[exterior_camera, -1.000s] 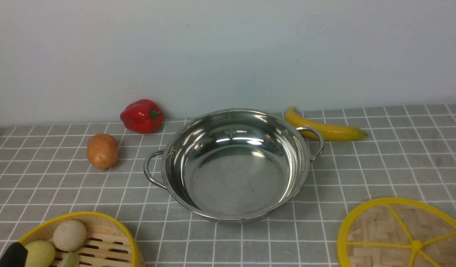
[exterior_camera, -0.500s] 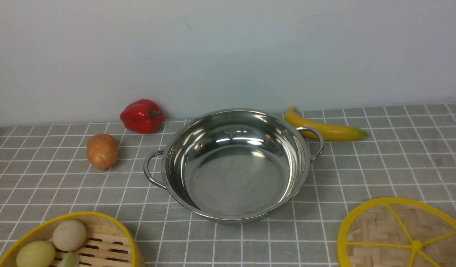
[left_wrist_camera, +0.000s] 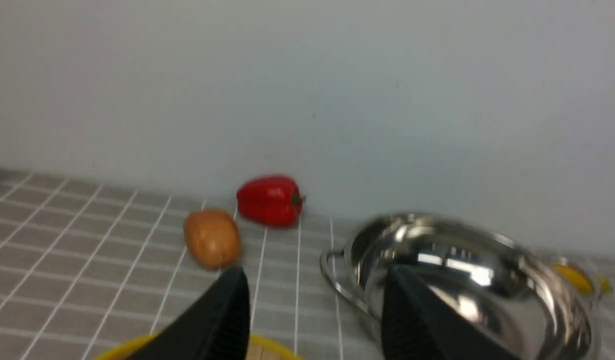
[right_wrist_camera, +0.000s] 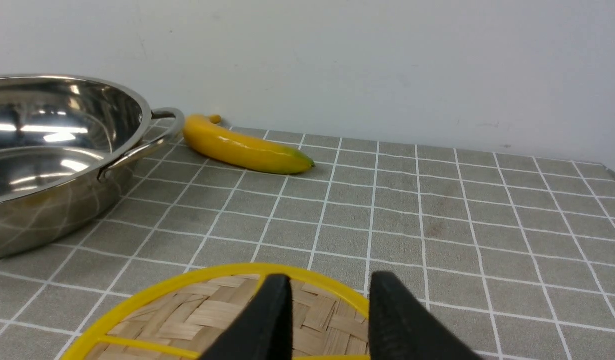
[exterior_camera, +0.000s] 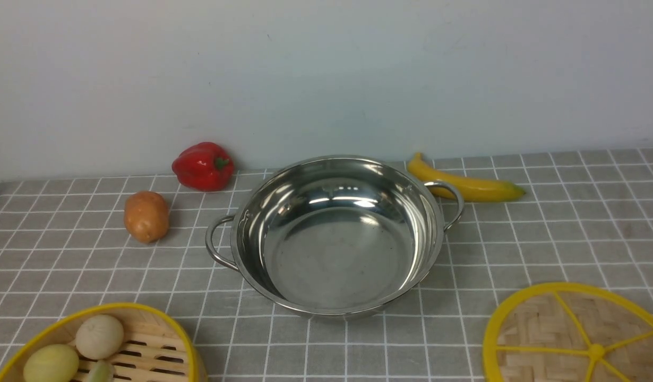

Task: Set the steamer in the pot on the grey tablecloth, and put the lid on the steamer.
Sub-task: 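Grasp the rim of the steamer basket holding the buns with the left gripper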

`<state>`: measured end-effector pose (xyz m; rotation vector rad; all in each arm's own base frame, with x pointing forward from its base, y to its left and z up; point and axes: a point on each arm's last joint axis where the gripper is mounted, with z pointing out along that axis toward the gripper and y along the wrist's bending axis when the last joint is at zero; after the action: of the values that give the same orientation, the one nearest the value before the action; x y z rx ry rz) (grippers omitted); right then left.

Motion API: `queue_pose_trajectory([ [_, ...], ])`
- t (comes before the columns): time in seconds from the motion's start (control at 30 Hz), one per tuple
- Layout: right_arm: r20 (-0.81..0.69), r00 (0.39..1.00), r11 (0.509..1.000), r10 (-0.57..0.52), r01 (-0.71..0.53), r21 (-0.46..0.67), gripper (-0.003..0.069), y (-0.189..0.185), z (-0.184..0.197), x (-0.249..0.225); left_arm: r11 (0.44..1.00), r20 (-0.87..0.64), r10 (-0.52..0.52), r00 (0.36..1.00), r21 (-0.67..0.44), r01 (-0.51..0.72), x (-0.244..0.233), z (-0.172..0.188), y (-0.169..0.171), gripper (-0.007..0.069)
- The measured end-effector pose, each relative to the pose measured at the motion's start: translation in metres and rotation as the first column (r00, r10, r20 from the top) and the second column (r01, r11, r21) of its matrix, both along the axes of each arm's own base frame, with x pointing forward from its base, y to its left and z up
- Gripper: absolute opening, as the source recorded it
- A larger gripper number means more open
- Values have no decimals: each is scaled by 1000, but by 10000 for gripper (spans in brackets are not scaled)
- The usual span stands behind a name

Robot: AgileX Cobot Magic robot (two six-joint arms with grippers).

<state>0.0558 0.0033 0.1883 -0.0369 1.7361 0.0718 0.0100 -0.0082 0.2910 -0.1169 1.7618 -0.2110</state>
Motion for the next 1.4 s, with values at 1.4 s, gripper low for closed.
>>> queue_pose_trajectory([
  [1.4,0,1000,1000,0,0,0,243,0,0,0,925,-778,-341,528,-176,338,149,-48,-24,347],
])
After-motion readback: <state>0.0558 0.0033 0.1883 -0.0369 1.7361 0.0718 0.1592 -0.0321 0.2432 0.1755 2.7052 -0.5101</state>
